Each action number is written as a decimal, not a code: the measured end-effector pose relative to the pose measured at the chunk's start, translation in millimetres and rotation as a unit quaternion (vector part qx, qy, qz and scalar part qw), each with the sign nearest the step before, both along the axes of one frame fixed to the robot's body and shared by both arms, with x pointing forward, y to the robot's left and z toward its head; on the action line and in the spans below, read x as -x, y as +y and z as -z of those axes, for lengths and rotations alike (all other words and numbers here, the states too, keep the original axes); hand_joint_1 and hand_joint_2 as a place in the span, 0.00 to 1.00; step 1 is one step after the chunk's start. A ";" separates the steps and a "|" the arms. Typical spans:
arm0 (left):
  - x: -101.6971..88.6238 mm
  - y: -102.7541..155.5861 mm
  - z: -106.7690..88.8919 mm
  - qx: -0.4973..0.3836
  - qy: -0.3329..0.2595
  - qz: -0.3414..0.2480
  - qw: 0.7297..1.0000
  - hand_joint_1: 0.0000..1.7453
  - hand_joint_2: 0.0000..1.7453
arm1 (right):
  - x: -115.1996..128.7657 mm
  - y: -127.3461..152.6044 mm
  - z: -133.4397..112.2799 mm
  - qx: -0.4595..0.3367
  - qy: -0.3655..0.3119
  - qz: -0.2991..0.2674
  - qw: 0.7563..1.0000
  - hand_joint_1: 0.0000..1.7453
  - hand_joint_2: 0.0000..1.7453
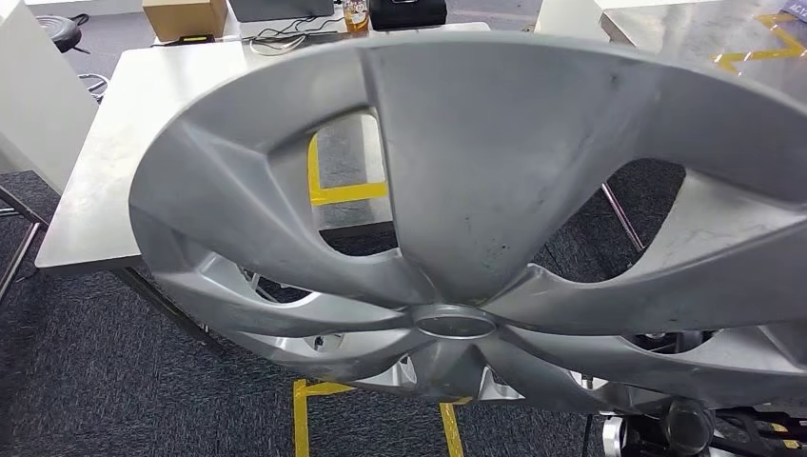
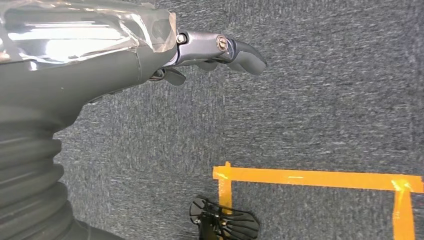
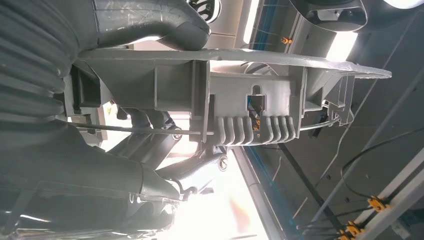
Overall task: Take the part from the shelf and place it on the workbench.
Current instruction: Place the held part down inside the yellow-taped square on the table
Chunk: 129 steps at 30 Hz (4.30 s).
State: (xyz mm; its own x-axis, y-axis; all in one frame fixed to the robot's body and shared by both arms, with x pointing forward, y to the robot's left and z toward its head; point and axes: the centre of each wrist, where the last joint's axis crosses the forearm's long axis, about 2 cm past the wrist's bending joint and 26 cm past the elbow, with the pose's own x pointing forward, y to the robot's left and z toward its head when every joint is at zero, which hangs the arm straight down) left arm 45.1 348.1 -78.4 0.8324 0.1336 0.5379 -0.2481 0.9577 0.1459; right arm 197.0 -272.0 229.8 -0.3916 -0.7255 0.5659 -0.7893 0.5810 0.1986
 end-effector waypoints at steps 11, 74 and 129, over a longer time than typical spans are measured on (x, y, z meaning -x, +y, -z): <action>-0.2 -1.3 0.8 0.002 0.000 -0.002 1.000 0.00 1.00 | -0.4 0.3 0.1 0.003 0.000 -0.001 1.000 0.98 1.00; 2.2 -6.4 2.1 0.010 0.003 -0.006 1.000 0.00 1.00 | 0.0 6.0 -5.4 0.009 -0.007 -0.002 1.000 0.98 1.00; 9.7 -8.6 0.7 0.017 0.010 -0.007 1.000 0.00 1.00 | -2.3 1.8 -10.5 0.020 -0.016 0.011 1.000 0.98 1.00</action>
